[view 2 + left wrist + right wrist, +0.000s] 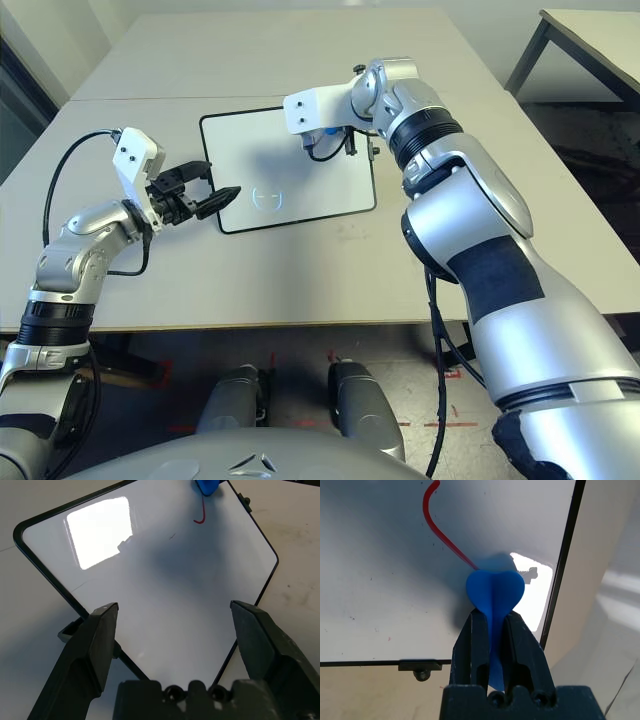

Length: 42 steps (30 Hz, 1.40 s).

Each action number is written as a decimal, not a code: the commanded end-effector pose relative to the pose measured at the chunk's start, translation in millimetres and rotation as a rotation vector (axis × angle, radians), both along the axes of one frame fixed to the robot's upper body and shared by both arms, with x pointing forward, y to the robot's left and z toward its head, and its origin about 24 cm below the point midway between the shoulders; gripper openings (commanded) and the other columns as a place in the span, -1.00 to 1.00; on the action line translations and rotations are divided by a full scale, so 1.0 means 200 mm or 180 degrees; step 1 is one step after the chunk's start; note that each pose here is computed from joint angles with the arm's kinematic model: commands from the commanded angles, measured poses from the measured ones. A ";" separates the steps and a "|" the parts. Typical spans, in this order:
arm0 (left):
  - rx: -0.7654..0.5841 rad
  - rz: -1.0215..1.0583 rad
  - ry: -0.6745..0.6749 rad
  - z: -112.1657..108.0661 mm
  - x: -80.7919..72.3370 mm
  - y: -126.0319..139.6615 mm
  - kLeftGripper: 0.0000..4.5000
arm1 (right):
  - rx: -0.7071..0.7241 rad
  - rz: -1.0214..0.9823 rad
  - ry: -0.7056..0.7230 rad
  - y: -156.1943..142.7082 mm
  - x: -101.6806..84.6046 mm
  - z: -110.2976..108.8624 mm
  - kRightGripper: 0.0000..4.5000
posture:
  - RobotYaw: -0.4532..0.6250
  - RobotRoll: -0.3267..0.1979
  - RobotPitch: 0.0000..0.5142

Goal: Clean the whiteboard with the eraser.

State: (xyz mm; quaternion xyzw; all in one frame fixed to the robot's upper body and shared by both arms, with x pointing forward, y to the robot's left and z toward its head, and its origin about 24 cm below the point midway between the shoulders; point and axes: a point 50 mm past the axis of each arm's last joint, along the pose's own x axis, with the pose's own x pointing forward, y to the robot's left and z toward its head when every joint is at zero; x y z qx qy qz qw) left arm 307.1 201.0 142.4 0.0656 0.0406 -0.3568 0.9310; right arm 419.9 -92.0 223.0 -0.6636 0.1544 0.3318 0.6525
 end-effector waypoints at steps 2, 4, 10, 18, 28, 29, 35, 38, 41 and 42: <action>0.0040 0.0076 -0.0011 0.00 -0.02 0.02 1.00 | 0.0021 -0.0062 -0.0100 0.00 0.01 0.01 -0.94 | -0.13 0.25 -0.77; 0.0039 0.0079 -0.0011 0.00 -0.02 0.02 1.00 | 0.0016 -0.0061 -0.0089 0.00 0.01 -0.01 -0.94 | -0.12 0.25 -0.75; 0.0035 0.0090 -0.0008 0.00 -0.02 0.02 1.00 | -0.0026 -0.0004 -0.0038 0.04 0.00 -0.05 -0.94 | -0.11 0.25 -0.75; 0.0027 0.0103 -0.0003 -0.01 -0.03 0.03 1.00 | -0.0069 0.0135 0.0070 0.10 -0.02 -0.10 -0.94 | -0.10 0.25 -0.73; 0.0013 0.0114 0.0005 -0.01 -0.04 0.02 1.00 | -0.0124 0.0277 0.0273 0.16 -0.04 -0.18 -0.94 | -0.10 0.25 -0.71; 0.0012 0.0116 0.0006 -0.01 -0.04 0.02 1.00 | -0.0126 0.0290 0.0289 0.16 -0.05 -0.19 -0.94 | -0.10 0.25 -0.71; 0.0008 0.0120 0.0013 -0.01 -0.04 0.02 1.00 | -0.0119 0.0404 0.0389 0.22 -0.07 -0.22 -0.94 | -0.09 0.25 -0.70; 0.0004 0.0121 0.0015 -0.02 -0.04 0.02 1.00 | -0.0108 0.0455 0.0429 0.24 -0.08 -0.24 -0.94 | -0.08 0.25 -0.69; 0.0004 0.0125 0.0017 -0.02 -0.04 0.02 1.00 | -0.0092 0.0493 0.0442 0.27 -0.08 -0.24 -0.94 | -0.08 0.25 -0.69; 0.0005 0.0127 0.0018 -0.02 -0.04 0.02 1.00 | -0.0084 0.0506 0.0443 0.27 -0.09 -0.24 -0.94 | -0.08 0.25 -0.69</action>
